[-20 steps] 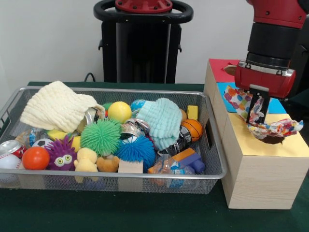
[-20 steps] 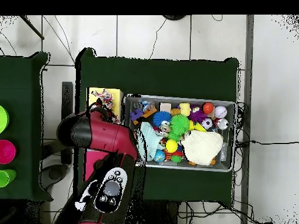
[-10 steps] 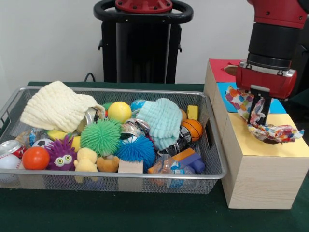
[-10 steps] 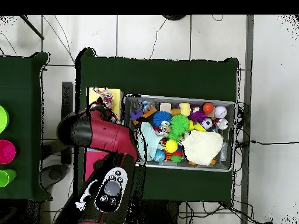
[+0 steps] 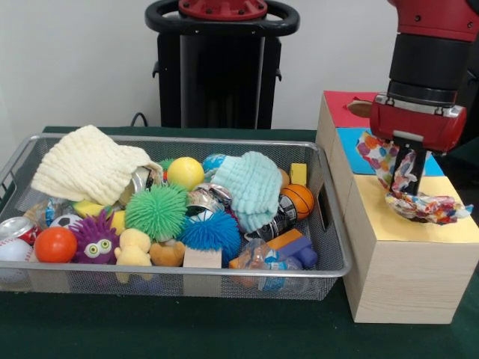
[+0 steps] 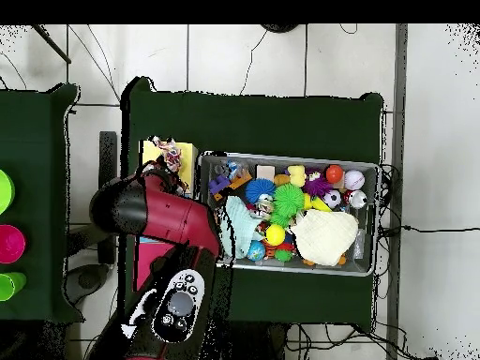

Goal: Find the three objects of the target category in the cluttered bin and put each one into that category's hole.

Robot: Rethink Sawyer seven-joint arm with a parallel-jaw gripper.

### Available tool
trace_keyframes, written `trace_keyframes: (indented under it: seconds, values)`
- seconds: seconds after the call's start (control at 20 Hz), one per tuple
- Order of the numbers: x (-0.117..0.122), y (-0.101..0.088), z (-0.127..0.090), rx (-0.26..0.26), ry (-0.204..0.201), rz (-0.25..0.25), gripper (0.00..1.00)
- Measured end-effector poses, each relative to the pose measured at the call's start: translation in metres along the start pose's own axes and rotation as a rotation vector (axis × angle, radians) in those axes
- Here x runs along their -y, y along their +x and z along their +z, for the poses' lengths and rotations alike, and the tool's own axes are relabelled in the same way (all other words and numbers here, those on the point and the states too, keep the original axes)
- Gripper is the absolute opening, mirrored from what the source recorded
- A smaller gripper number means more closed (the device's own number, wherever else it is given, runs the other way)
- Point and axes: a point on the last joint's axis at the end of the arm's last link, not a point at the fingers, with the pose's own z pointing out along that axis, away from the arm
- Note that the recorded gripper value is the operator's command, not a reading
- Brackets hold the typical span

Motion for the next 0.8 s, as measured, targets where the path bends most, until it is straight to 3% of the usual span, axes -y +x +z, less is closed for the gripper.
trace_keyframes:
  seconds: [0.8]
  values:
    - [-0.018, 0.018, -0.002, -0.013, -0.018, 0.009, 0.00]
